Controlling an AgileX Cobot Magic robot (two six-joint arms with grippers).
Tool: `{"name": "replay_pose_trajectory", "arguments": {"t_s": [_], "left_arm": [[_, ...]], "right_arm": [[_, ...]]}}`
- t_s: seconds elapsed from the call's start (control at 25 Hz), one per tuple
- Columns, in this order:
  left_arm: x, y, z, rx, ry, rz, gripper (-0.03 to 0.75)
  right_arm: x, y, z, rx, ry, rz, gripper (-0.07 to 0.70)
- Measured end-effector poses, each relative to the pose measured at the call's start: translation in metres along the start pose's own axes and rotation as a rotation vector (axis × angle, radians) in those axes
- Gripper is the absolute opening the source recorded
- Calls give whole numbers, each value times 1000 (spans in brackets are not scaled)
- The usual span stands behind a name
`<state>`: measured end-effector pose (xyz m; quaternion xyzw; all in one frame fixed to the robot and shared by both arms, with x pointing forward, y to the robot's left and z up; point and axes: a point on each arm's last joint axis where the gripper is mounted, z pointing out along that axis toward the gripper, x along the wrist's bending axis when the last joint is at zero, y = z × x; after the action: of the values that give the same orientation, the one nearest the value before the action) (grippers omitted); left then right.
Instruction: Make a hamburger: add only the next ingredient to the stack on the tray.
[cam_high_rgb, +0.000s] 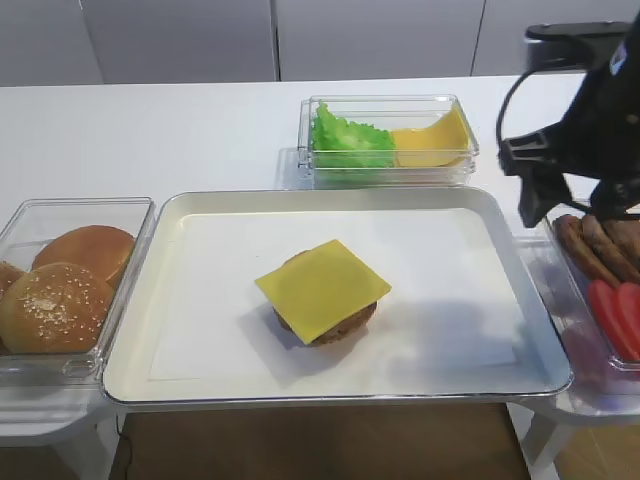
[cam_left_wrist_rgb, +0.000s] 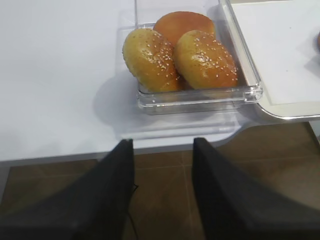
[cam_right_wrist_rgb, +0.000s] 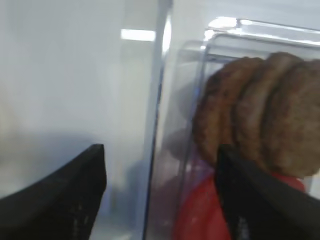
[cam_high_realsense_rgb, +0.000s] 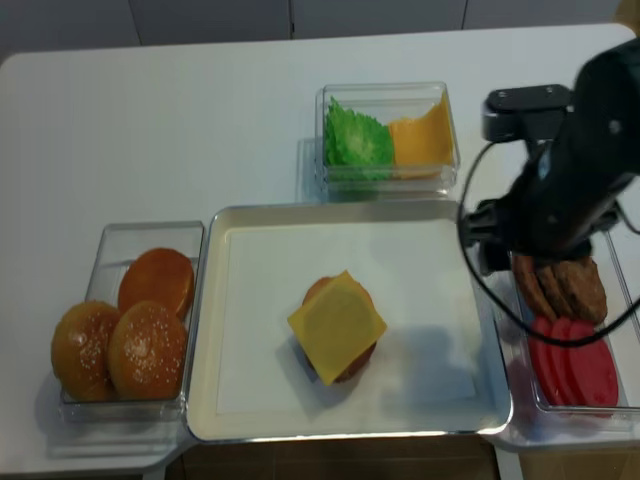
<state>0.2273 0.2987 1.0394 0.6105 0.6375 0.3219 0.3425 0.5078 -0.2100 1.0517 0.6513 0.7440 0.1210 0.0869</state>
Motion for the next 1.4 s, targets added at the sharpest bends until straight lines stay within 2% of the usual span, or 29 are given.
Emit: {"name": "replay_pose_trajectory", "arguments": {"t_s": [0.16, 0.36, 0.76, 1.08, 1.4], "left_arm": [[0, 0, 0, 0, 0, 0, 293], [0, 0, 0, 0, 0, 0, 293], [0, 0, 0, 0, 0, 0, 293], [0, 0, 0, 0, 0, 0, 293], [0, 0, 0, 0, 0, 0, 293]], "right_arm": [[-18, -10, -25, -12, -42, 32, 517], [-24, -34, -62, -69, -43, 44, 505], [-38, -125, -99, -172, -23, 84, 502], [-48, -197, -118, -371, 12, 91, 501], [-53, -253, -123, -573, 73, 55, 501]]}}
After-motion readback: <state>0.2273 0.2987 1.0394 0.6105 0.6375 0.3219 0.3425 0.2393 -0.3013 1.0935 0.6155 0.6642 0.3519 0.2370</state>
